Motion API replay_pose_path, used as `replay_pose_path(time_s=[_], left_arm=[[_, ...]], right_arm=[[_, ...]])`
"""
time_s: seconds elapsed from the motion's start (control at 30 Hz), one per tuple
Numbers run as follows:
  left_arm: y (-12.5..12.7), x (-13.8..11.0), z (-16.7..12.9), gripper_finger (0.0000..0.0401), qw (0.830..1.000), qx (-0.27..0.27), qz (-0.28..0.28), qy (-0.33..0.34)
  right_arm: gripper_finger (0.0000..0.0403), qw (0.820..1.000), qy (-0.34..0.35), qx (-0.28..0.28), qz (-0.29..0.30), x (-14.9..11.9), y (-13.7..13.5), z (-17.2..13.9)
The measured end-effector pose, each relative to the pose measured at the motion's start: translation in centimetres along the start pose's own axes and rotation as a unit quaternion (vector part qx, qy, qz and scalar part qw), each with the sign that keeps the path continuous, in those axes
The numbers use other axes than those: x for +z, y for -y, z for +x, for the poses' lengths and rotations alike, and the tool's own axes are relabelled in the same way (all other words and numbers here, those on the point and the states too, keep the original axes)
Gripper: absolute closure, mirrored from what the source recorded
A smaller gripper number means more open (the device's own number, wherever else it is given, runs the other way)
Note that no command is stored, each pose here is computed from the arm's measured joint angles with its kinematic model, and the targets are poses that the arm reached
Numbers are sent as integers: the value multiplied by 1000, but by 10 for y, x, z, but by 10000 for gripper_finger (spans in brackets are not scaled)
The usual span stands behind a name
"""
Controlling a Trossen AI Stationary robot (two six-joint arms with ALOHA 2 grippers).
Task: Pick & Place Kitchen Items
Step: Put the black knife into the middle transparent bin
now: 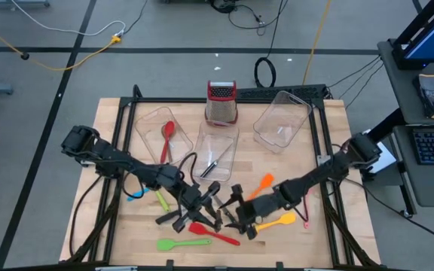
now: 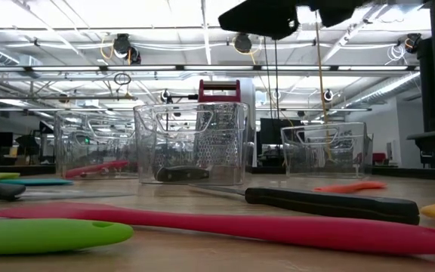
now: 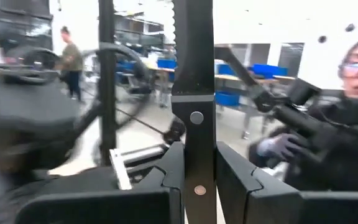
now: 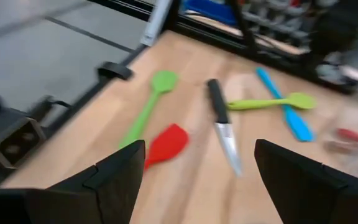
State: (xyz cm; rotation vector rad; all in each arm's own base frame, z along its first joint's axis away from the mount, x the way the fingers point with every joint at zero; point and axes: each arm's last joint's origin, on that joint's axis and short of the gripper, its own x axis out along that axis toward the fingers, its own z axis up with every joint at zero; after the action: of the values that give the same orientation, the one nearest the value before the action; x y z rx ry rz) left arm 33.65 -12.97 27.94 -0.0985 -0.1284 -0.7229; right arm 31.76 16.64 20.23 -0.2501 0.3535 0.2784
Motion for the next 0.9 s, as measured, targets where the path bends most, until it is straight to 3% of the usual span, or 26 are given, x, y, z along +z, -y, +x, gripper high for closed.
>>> replay_pose_path(time_s=[0.17,0.3,0.5,0.9], left_arm=[[-5,1,0,354,996,84,8,10],[-7,-6,4,354,994,102,13,30],[-12,-21,8,354,992,123,11,26],[-1,-29,13,354,989,143,29,-3]], right_arm=[[108,993,3,-112,-29,4,-22,-9],[108,982,32,-184,-33,13,-30,-15],[108,980,49,-194,-23,17,-28,-15],[108,978,70,-194,3,20,-27,-16]])
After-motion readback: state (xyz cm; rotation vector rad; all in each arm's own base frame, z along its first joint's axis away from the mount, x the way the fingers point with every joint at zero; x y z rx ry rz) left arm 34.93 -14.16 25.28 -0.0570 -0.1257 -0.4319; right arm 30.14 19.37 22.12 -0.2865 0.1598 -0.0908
